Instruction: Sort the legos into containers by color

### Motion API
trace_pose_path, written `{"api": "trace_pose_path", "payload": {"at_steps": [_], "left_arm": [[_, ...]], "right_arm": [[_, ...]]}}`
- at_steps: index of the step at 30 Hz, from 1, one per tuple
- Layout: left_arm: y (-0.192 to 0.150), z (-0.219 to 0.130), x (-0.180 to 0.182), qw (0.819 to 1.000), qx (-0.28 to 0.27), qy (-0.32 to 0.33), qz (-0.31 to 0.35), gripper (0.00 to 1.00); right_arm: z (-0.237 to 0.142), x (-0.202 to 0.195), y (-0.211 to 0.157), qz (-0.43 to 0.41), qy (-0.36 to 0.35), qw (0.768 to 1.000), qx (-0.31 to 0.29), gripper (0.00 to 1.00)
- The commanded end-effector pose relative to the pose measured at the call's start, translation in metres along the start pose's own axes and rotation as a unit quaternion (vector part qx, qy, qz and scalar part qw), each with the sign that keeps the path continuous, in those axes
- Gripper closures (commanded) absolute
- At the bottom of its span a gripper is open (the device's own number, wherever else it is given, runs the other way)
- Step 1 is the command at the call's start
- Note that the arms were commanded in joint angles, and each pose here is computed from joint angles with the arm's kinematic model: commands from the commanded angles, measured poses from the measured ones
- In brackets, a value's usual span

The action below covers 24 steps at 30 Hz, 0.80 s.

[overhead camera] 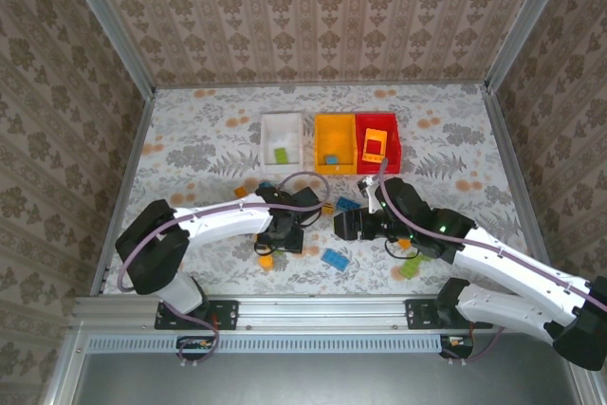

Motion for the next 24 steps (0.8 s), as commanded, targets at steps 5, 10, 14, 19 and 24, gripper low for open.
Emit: {"api": "trace_pose_path", "payload": {"at_steps": [5,10,14,19,24], "left_arm": [[-0.003,0.004,0.003,1.0,0.005,0.023,0.011,0.34],[-0.004,0.012,-0.001,1.0,0.015,0.02,0.014,0.39],[-0.003,0.011,-0.007,1.0,0.009,0.015,0.019,0.43],[0.001,0.006,-0.017,0.999,0.0,0.017,0.033,0.46],[0.003,0.012,-0.022,0.999,0.003,0.018,0.034,0.48]], "right_arm": [[0.003,-0.003,-0.006,0.014,0.013,1.0,0.006,0.29],[0.003,-0.004,-0.006,0.016,0.007,1.0,0.005,0.29],[0.003,-0.007,-0.007,0.018,0.001,1.0,0.001,0.29],[0.004,-0.008,-0.007,0.021,-0.001,1.0,0.0,0.29],[0.003,-0.008,-0.006,0.023,-0.001,1.0,-0.003,0.3]]}}
Point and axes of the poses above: each hand's point on the last joint's axis, 136 mm out from that joint toward the fingers, its own z axis out along the fingers, its own x axis along the line the jaws close on, y = z × x, the point moved 7 cm from there along -z, back along the fingers, and after that the axes turned 13 degrees about z, right-handed, at the moved point
